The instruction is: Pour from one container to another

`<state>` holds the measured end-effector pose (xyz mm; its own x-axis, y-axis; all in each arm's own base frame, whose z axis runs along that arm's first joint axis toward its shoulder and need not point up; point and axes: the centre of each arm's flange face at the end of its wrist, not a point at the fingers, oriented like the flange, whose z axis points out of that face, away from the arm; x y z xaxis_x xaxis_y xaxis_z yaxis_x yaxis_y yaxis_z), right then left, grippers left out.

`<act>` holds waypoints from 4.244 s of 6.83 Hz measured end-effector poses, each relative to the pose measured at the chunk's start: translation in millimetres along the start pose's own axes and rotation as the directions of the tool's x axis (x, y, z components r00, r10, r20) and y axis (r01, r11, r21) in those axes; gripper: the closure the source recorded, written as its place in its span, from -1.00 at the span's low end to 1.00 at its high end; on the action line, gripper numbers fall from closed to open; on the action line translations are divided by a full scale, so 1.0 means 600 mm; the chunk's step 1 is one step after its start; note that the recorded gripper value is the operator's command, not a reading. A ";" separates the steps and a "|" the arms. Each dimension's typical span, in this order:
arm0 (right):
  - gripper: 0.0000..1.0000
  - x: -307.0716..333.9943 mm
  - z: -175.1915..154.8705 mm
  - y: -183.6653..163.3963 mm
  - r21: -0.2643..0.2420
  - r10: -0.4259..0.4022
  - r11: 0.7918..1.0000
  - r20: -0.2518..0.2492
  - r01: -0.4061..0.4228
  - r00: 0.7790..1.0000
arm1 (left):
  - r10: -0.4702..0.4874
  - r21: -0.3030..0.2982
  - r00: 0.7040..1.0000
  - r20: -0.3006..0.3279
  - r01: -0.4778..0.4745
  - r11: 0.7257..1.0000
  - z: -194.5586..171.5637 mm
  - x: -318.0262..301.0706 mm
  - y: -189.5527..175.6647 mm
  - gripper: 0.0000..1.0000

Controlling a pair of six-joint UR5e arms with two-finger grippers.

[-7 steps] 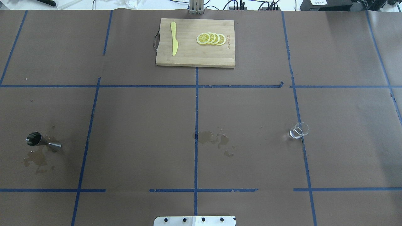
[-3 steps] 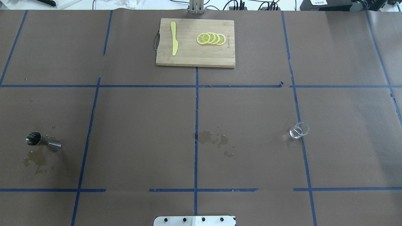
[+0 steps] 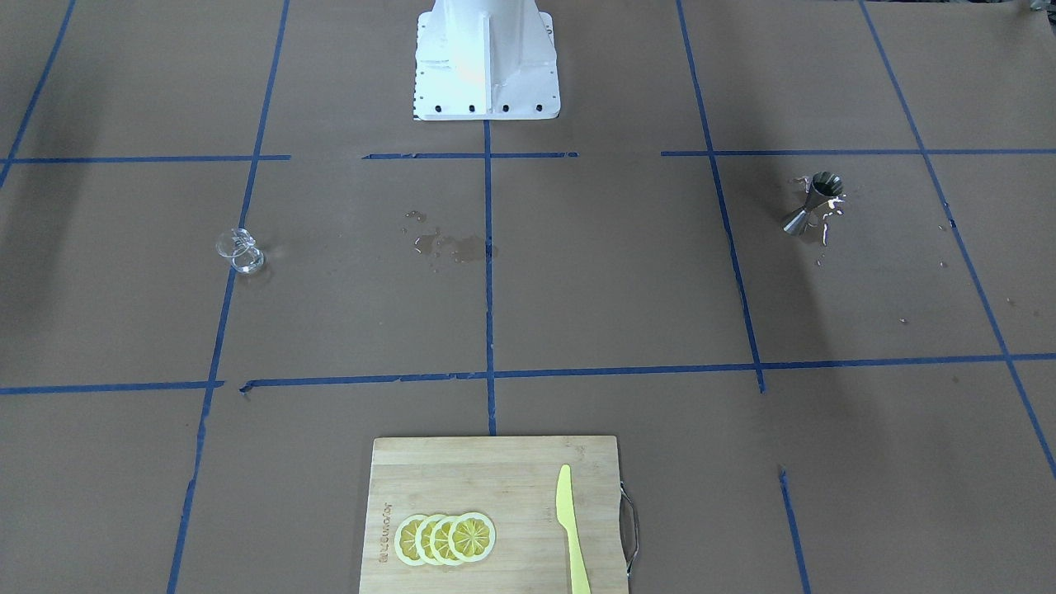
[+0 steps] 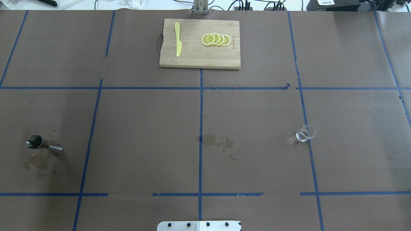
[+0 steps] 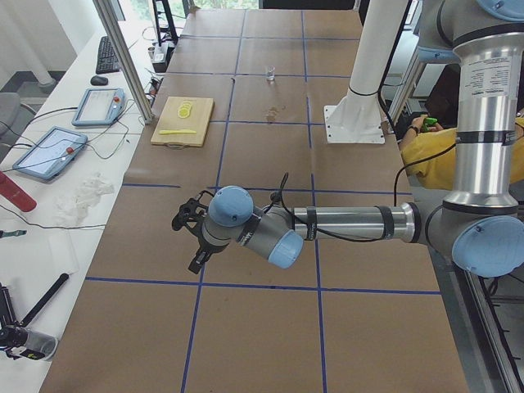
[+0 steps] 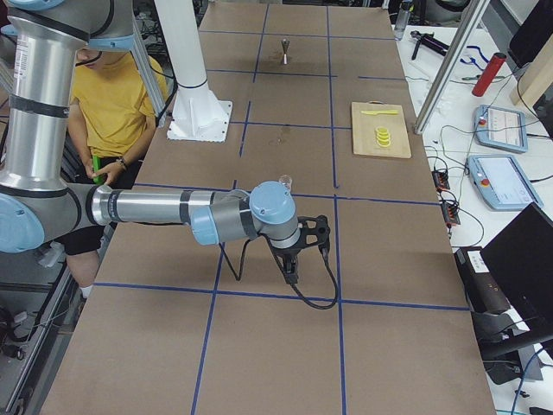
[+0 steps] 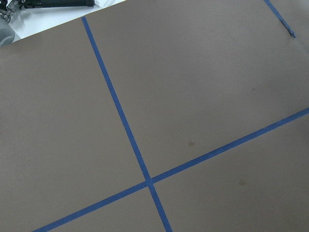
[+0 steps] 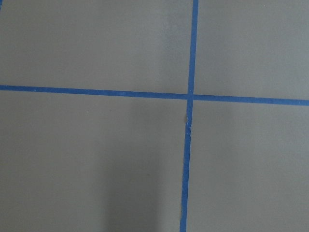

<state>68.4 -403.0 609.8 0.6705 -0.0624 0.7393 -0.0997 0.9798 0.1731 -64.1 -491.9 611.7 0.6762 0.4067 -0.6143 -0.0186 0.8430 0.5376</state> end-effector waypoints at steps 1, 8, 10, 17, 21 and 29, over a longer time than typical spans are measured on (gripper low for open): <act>-1.00 0.009 0.007 0.008 0.005 -0.006 1.000 -0.004 0.006 1.000 | -0.011 -0.009 1.000 0.004 0.011 1.000 0.005 -0.005 0.013 -1.00; -1.00 -0.021 0.048 0.010 -0.154 0.020 0.988 0.008 -0.019 1.000 | -0.231 -0.253 0.970 0.070 0.241 0.937 0.019 -0.005 -0.030 -1.00; -1.00 -0.028 0.041 0.008 -0.154 0.005 0.988 0.007 -0.004 1.000 | -0.249 -0.259 0.966 0.076 0.260 0.930 -0.012 0.015 -0.061 -1.00; -1.00 -0.143 0.062 -0.060 -0.158 -0.144 0.976 0.046 0.150 0.988 | -0.303 -0.258 0.950 0.081 0.313 0.914 -0.030 -0.010 -0.027 -1.00; -1.00 -0.180 0.089 -0.101 -0.176 -0.175 0.967 0.064 0.184 0.982 | -0.357 -0.249 0.929 0.101 0.371 0.895 -0.050 -0.034 0.058 -1.00; -1.00 -0.067 0.078 -0.083 -0.169 -0.098 0.980 0.042 0.103 0.994 | -0.321 -0.212 0.942 0.101 0.336 0.918 -0.041 -0.050 0.049 -1.00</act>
<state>12.0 -458.3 602.1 0.6455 -0.1657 0.7456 0.0958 0.9860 0.1362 -103.0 -470.5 631.8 0.7174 0.0764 -0.6925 0.0542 0.9848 0.1648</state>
